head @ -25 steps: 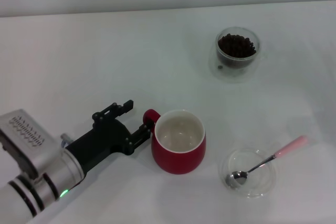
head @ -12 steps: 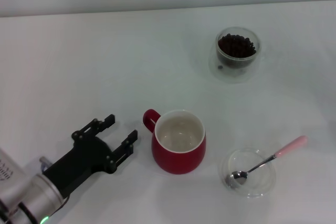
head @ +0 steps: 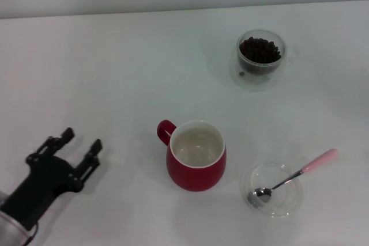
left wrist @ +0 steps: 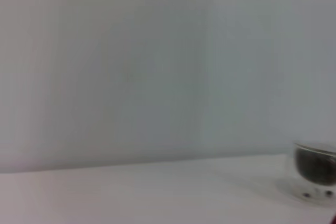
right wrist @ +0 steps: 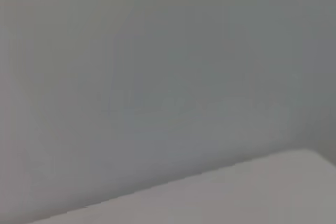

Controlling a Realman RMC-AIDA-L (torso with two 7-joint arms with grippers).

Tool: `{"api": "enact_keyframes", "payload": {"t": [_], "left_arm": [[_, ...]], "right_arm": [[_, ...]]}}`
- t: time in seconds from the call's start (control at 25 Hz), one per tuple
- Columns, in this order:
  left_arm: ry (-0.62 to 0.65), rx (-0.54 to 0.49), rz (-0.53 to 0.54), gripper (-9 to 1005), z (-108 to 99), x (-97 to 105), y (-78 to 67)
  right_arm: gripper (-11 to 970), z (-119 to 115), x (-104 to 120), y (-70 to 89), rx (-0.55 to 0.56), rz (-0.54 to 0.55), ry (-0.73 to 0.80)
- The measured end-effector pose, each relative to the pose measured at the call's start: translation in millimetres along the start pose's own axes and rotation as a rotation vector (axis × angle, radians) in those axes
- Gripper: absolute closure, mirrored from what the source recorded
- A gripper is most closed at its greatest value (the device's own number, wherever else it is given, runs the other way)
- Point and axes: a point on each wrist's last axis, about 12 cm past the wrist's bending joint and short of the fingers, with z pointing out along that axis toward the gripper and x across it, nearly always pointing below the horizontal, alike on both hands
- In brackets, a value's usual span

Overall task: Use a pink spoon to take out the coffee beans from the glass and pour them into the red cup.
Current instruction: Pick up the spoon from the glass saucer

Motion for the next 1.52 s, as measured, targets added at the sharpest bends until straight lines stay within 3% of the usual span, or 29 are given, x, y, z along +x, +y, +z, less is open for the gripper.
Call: {"api": "enact_keyframes", "payload": {"t": [0.2,0.4,0.6,1.04,1.32,1.52], "left_arm": [[-0.018,-0.06,0.001,346,-8,-1,9.5],[-0.042,-0.105,0.016,347,-5,-7,22.1],[-0.112,-0.175,0.03,348,-4,-20,38.0],[-0.276,-0.302,0.052,350,-8,-43,60.6],[-0.296,-0.329,0.073,350,-4,-50,70.4],[-0.301,-0.322,0.081,350,1,-54,72.3]], "right_arm": [[309,-7,-10,-7.2,-0.111,0.199,0.095],[277,-10,-11,8.7,-0.248,0.362,0.136],[280,-13,3,32.1,-0.357,0.501,0.189],[281,-35,30,54.7,-0.423,0.613,0.25],[281,-35,50,78.2,-0.452,0.653,0.33],[282,-36,58,84.6,-0.452,0.673,0.361]]}}
